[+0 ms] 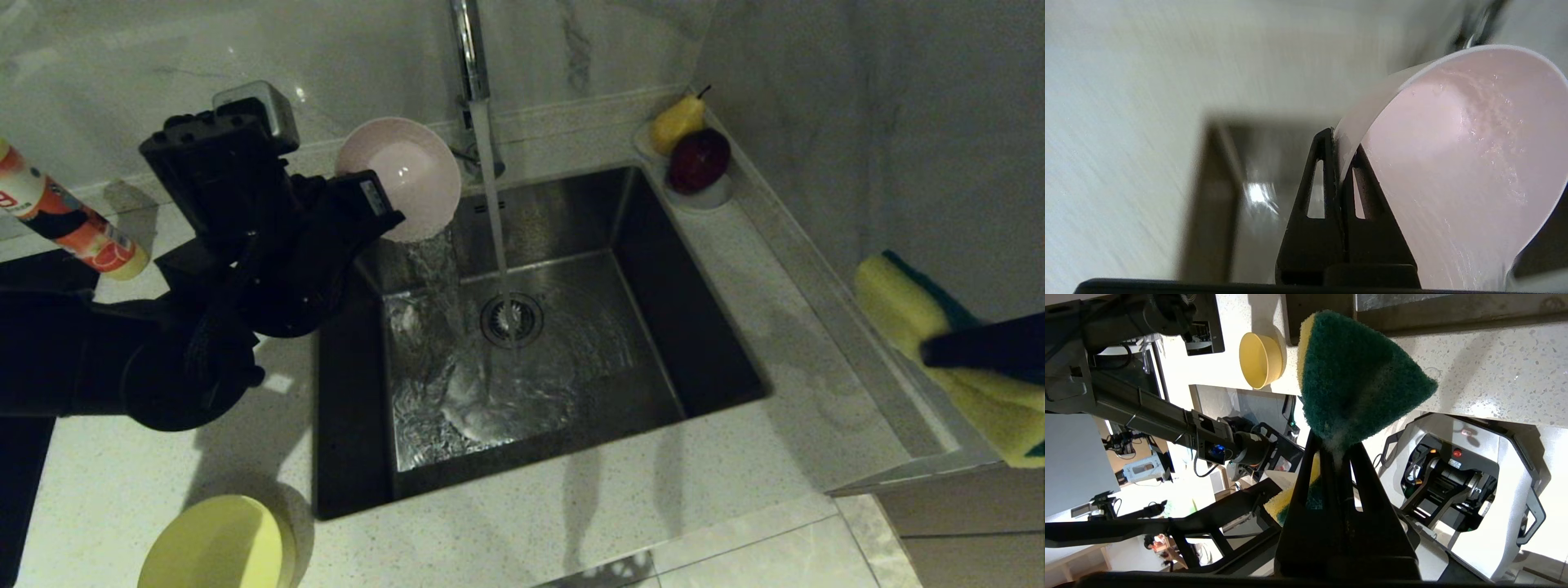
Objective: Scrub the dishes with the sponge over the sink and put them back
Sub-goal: Rinse the bowl
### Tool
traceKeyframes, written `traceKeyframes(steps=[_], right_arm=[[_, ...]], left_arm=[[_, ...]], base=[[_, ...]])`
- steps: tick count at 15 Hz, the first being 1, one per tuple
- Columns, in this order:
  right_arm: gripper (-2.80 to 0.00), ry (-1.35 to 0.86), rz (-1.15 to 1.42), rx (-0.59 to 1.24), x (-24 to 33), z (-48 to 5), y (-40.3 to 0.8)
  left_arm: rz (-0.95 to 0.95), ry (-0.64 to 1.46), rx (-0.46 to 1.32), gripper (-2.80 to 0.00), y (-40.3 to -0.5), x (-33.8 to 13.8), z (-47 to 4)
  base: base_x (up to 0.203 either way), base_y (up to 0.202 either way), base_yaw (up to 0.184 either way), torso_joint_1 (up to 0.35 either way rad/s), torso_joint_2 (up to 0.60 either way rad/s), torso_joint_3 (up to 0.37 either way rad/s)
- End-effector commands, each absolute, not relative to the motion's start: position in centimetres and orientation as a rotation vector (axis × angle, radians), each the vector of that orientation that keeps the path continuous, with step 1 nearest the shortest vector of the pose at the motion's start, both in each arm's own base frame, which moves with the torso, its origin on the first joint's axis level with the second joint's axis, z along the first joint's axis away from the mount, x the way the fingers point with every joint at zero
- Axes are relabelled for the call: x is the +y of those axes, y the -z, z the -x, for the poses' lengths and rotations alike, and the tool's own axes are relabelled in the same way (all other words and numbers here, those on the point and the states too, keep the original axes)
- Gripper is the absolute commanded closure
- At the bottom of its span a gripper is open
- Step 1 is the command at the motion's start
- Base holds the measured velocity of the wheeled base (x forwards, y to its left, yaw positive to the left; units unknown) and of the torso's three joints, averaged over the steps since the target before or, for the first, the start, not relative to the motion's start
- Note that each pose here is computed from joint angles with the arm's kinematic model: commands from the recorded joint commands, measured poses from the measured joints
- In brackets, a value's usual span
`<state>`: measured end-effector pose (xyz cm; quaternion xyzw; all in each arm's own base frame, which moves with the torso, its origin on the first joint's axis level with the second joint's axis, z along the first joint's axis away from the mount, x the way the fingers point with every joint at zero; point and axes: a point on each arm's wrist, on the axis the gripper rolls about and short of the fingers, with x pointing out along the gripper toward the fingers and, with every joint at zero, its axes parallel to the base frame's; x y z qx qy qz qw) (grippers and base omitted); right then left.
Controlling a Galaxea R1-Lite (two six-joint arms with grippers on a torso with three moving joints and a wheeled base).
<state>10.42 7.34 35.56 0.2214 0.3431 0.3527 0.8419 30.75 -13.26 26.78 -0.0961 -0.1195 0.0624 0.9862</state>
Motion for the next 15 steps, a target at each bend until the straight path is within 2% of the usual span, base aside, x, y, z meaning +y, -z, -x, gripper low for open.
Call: traceKeyframes(steps=[1, 6, 10, 15], right_arm=[[0.0, -0.743, -0.469, 0.738, 7.4, -10.5, -35.4], [0.0, -0.751, -0.47, 0.718, 8.1, -11.6, -35.1], [0.0, -0.739, -0.466, 0.751, 8.4, -12.2, -34.3], [0.0, -0.741, -0.468, 0.742, 8.5, -12.3, -33.9]], left_arm=[[0.189, -0.139, -0.409, 0.0, -28.0, -12.4, -29.6], [0.106, -0.102, -0.546, 0.0, -28.8, -11.6, -28.4], [0.121, -0.066, -0.649, 0.0, -29.3, -11.2, -27.2], [0.12, -0.047, -0.653, 0.0, -29.2, -10.7, -25.9]], base=[[0.0, 0.0, 0.0, 0.0, 0.0, 0.0], [0.0, 0.0, 0.0, 0.0, 0.0, 0.0], [0.0, 0.0, 0.0, 0.0, 0.0, 0.0], [0.0, 0.0, 0.0, 0.0, 0.0, 0.0]])
